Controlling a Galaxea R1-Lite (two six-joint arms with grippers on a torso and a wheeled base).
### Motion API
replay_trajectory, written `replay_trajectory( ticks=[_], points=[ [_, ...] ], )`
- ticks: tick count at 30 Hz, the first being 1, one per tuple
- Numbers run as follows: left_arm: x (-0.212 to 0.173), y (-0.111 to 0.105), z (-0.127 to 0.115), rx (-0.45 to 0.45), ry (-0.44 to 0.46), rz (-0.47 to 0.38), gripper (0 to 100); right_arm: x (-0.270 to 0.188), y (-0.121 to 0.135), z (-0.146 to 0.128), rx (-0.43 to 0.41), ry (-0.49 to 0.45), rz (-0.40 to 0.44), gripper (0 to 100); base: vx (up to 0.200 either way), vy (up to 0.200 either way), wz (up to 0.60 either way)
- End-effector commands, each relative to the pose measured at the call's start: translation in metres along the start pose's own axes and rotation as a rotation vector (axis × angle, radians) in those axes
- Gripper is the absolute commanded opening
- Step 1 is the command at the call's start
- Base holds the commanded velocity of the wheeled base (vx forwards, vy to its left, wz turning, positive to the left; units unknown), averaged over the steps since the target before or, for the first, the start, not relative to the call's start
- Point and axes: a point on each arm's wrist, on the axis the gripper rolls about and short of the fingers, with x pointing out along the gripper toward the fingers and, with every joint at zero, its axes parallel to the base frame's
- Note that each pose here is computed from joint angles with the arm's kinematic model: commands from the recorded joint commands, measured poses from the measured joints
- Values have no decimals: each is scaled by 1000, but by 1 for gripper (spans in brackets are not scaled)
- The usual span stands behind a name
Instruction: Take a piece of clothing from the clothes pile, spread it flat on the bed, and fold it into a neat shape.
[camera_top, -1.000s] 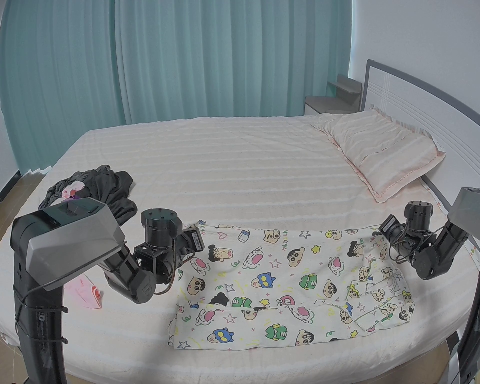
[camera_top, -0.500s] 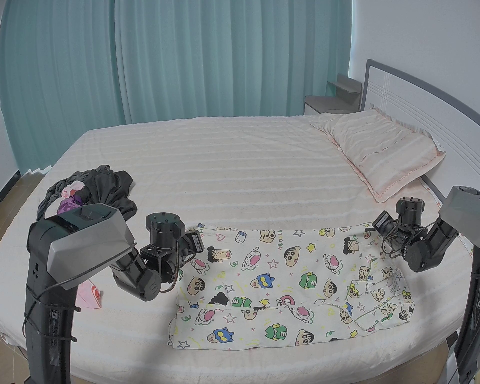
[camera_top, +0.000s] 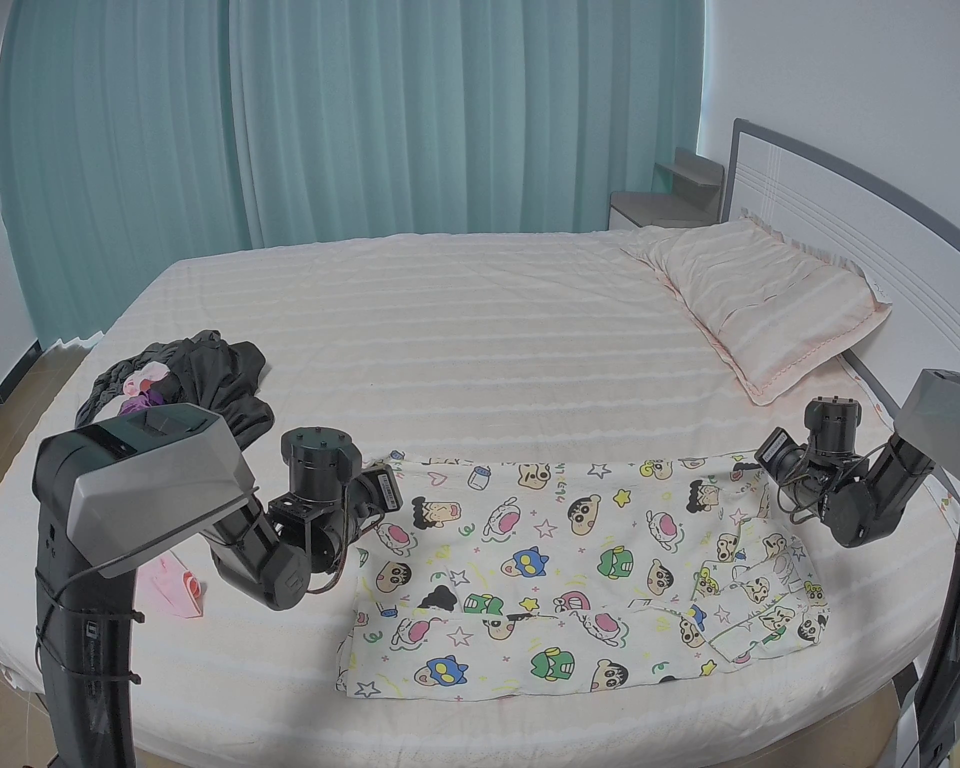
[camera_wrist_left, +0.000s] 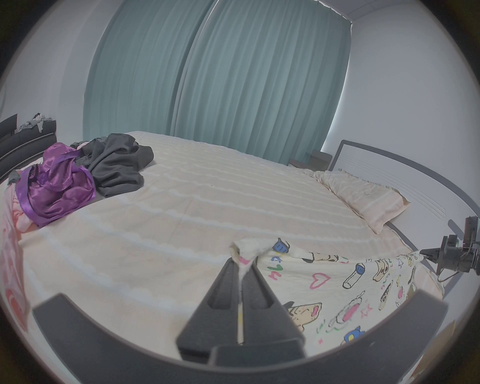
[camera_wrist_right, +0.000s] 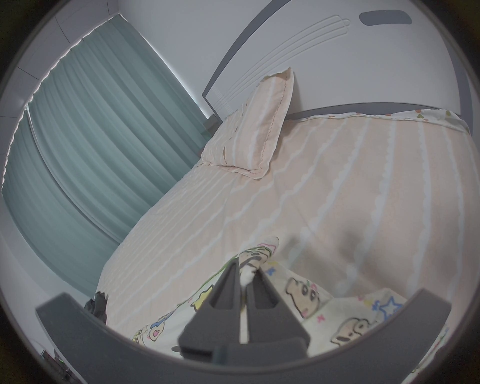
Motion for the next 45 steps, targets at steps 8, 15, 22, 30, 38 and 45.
replay_trajectory(
  ticks=[8,15,22,30,38,45],
  points=[
    [-54,-4,6,21,28,-38,0,-52,-7,4,-36,49,15,0,0,0,0],
    [-76,-3,-6,65,89,-45,0,-76,-19,-4,-59,97,-14,0,0,0,0],
    [-83,6,-24,97,160,-23,0,-87,-40,-30,-86,209,-65,0,0,0,0],
    [-86,19,-60,141,256,-5,0,-93,-67,-71,-129,262,-66,0,0,0,0],
    [-98,20,-81,185,345,-42,0,-99,-83,-83,-166,260,-35,0,0,0,0],
    [-98,20,-82,186,345,-47,0,-108,-88,-79,-166,270,-45,0,0,0,0]
  ],
)
